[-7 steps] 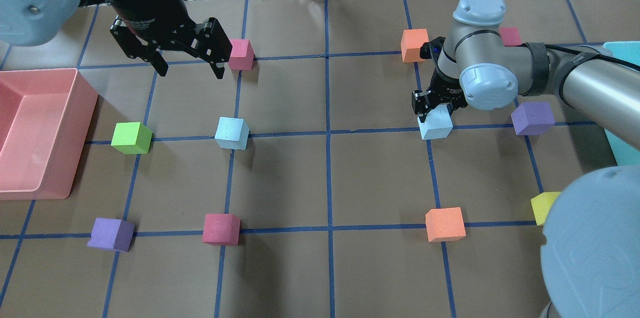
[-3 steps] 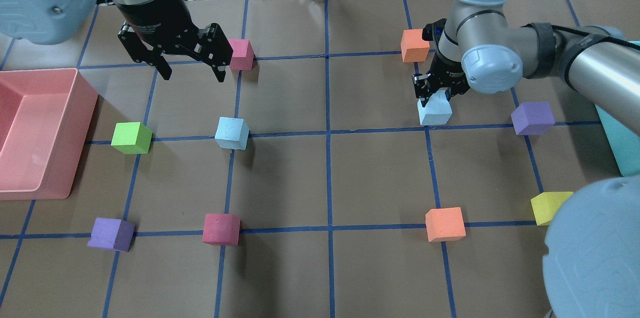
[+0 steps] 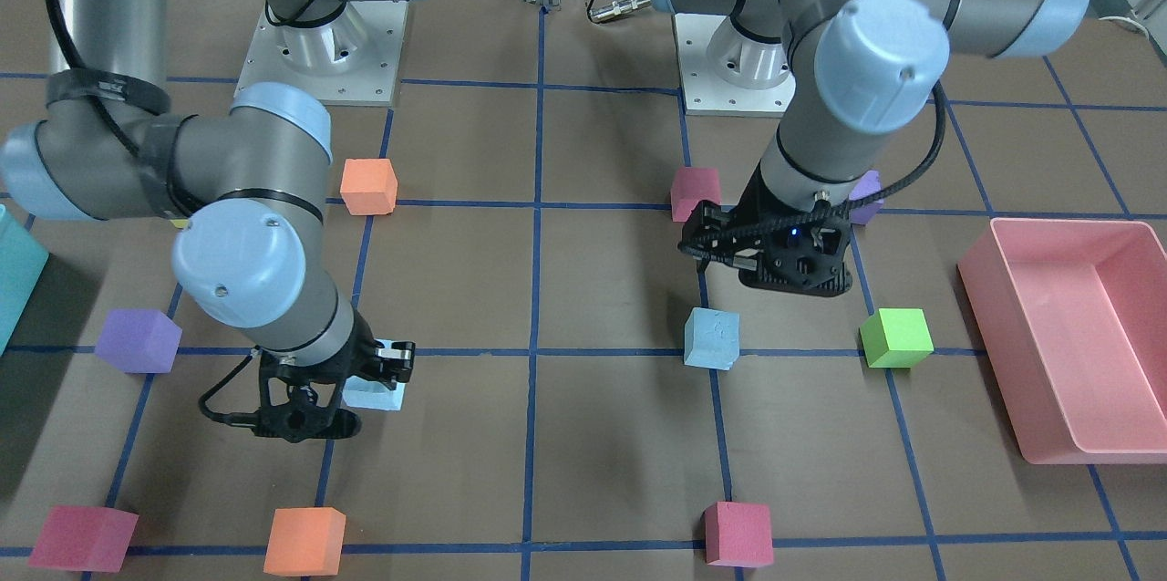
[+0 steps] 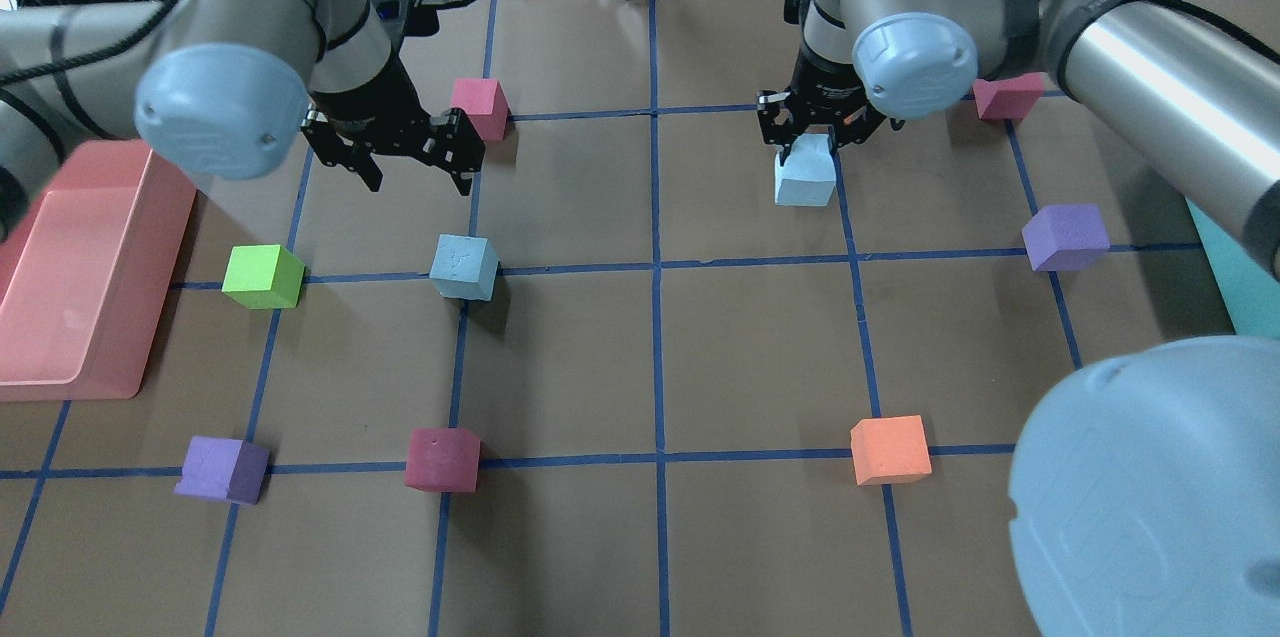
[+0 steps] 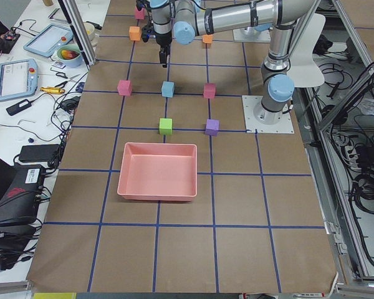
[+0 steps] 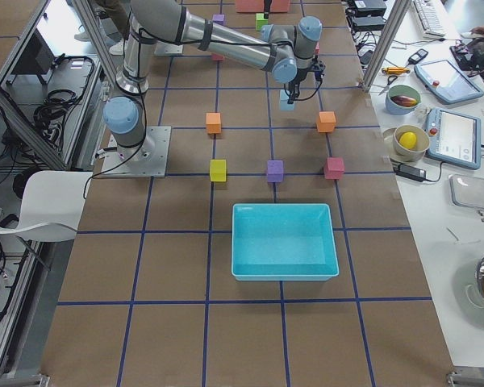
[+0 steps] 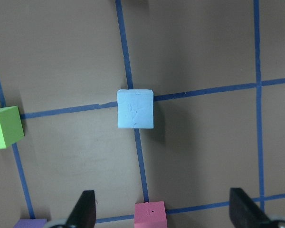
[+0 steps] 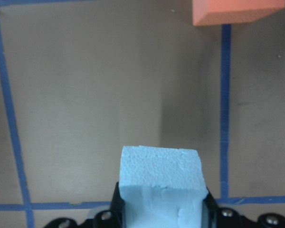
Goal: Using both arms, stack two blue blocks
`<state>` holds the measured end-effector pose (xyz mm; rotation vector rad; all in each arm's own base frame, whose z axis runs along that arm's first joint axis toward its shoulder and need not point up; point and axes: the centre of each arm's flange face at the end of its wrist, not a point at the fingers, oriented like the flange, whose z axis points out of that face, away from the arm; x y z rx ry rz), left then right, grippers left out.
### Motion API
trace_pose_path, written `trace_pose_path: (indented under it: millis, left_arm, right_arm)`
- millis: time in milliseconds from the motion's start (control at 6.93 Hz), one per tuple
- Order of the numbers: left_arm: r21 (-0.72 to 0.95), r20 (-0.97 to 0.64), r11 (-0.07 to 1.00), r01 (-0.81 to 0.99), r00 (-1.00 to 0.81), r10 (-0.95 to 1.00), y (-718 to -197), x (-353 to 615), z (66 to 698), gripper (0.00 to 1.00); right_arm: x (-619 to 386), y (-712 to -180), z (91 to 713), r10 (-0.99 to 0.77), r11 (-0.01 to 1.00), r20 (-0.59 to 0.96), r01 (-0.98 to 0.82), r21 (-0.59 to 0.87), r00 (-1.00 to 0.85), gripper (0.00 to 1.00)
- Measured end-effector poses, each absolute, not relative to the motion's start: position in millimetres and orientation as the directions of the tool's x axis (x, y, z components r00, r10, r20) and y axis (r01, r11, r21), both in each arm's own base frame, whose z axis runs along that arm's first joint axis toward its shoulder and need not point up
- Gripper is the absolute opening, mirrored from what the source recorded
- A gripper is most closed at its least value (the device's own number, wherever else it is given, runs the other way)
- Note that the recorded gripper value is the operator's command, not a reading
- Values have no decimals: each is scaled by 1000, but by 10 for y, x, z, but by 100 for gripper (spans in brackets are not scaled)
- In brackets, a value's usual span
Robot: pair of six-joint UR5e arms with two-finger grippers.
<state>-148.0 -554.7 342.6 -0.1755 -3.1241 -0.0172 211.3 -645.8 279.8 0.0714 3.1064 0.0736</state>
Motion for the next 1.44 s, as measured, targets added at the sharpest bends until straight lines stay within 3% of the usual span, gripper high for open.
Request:
trace_pose_path:
  millis: [577, 721, 865, 1010, 1442]
  left_arm:
    - [29, -12, 984, 173, -985, 174, -5553, -1412, 2148, 97]
    - [34, -12, 984, 174, -985, 174, -5567, -1412, 2015, 67]
    - [39, -11, 983, 178, -984, 178, -5573, -1413, 1935, 47]
    - [40, -11, 982, 182, -983, 183, -5580, -1414, 1904, 46]
    - [7, -13, 986, 169, -985, 169, -5703, -1385, 2044, 46]
  right_arm:
    - [3276, -6582, 2361, 95, 994, -21, 93, 61, -995, 2]
    - [3420, -6552, 2264, 100, 993, -16, 99, 70, -995, 6]
    - [3502, -6522, 2218, 104, 992, -13, 102, 76, -995, 6]
    - [3555, -6493, 2193, 105, 991, -10, 104, 80, -994, 13]
    - [3616, -6447, 2151, 97, 992, -7, 96, 87, -995, 83]
